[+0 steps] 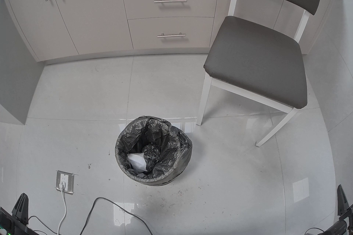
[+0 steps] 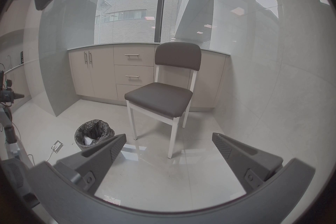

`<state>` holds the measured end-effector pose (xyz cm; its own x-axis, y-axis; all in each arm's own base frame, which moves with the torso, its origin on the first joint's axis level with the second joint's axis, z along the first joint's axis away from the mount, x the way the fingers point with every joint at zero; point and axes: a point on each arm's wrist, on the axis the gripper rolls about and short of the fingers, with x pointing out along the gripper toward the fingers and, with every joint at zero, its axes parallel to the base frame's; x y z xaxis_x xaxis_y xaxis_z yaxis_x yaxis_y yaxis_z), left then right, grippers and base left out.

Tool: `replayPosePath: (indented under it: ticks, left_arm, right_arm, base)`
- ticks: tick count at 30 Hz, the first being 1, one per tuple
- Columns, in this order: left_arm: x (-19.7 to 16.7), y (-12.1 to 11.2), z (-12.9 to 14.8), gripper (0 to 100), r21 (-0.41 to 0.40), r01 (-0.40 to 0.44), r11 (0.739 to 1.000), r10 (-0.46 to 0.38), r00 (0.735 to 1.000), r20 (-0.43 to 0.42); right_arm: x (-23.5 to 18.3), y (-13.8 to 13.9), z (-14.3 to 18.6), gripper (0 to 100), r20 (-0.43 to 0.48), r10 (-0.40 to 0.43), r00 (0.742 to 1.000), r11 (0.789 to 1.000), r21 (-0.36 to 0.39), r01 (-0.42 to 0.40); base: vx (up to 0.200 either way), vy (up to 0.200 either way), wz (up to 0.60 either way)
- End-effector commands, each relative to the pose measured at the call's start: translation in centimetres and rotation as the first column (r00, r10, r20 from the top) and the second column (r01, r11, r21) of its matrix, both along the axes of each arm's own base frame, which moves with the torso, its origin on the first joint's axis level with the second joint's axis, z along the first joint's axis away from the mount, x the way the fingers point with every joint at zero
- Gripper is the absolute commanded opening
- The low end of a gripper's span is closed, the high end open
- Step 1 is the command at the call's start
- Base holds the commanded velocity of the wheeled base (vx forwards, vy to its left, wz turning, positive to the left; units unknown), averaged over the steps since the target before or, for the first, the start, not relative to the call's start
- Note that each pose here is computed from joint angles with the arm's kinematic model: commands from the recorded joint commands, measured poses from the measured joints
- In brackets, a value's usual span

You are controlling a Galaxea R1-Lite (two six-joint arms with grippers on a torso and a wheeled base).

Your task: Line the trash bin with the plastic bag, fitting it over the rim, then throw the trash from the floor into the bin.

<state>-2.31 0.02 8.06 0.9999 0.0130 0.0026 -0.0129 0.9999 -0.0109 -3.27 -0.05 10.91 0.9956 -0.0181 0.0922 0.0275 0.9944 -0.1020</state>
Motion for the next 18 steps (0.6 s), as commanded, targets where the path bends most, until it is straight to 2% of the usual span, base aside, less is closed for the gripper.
replayPosePath:
  ticks: [1, 4, 18]
  left_arm:
    - [0.03, 0.02, -0.51, 0, -0.003, -0.008, 1.000, 0.008, 1.000, -0.003]
    - [0.03, 0.02, -0.51, 0, -0.003, -0.008, 1.000, 0.008, 1.000, -0.003]
    - [0.03, 0.02, -0.49, 0, -0.003, -0.008, 1.000, 0.008, 1.000, -0.001]
  right_arm:
    - [0.96, 0.04, -2.88, 100, -0.050, 0.029, 0.998, 0.998, 0.065, -0.025]
    - [0.89, 0.05, -3.38, 100, -0.113, 0.029, 0.993, 0.996, 0.088, -0.019]
    - [0.98, 0.05, -3.37, 100, -0.093, 0.033, 0.995, 0.995, 0.098, -0.024]
  base:
    - [0.000, 0.000, 0.00]
    - [0.000, 0.000, 0.00]
    - [0.000, 0.000, 0.00]
